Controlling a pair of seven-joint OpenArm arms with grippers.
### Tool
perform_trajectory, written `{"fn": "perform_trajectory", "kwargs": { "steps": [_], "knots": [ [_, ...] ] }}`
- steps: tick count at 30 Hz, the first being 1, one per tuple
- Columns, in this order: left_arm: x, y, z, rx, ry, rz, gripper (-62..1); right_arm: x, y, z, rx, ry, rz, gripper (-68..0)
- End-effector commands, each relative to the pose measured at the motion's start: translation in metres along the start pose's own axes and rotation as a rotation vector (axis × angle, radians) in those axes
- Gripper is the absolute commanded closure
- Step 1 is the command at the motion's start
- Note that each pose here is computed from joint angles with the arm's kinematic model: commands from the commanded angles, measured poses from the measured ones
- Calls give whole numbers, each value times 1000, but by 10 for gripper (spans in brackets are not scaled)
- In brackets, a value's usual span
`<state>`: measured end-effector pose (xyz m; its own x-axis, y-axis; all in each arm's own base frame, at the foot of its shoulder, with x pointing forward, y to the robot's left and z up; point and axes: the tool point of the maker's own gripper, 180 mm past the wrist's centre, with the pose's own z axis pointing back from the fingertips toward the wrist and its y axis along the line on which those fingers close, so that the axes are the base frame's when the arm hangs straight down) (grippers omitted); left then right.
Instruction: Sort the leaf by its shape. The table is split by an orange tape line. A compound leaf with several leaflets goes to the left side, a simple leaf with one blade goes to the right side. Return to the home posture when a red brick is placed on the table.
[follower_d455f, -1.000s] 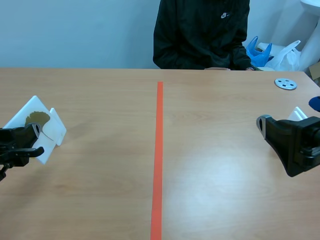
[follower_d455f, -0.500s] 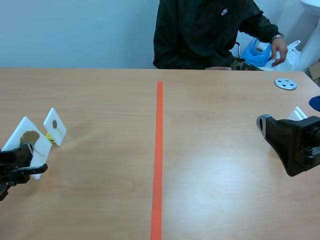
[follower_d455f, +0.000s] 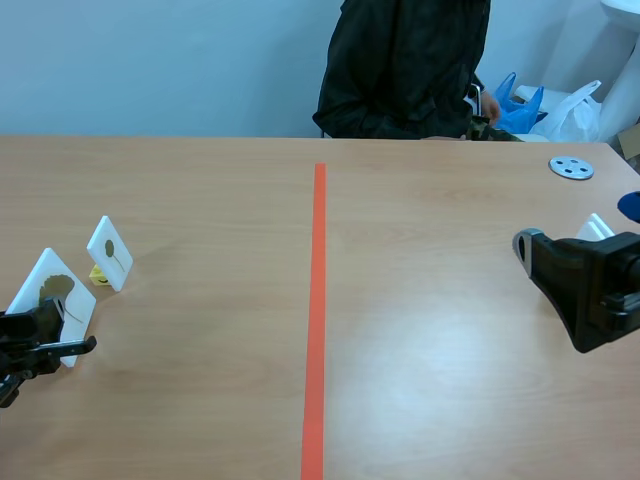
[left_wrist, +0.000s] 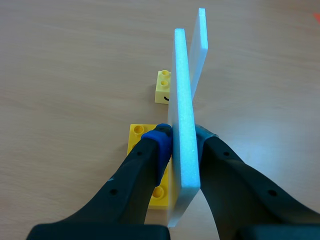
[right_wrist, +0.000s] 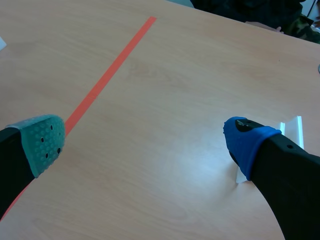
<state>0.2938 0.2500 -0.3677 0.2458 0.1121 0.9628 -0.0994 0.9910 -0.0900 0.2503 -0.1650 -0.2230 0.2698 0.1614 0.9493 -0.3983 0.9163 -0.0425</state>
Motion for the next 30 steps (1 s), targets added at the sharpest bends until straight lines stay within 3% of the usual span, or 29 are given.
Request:
{"fn": "perform_trajectory", "kwargs": {
  "steps": [1, 10, 17, 21, 26, 30],
  "knots": [
    [16, -3, -5, -12, -50, -2, -56, 8, -3, 0, -7, -31, 4, -679],
    [11, -11, -5, -40, -34, -39, -74, 8, -3, 0, -7, -31, 4, -679],
    [11, -10, -5, -40, -34, -40, -214, 8, -3, 0, -7, -31, 3, -679],
    [15, -11, -6, -49, -43, -44, -342, 8, -3, 0, -7, -31, 3, -679],
    [39, -22, -6, -82, -105, -53, -509, 8, -3, 0, -7, -32, 4, -679],
    [73, -37, 0, -124, -187, -75, -543, 8, -3, 0, -7, -32, 4, -679]
  ]
}}
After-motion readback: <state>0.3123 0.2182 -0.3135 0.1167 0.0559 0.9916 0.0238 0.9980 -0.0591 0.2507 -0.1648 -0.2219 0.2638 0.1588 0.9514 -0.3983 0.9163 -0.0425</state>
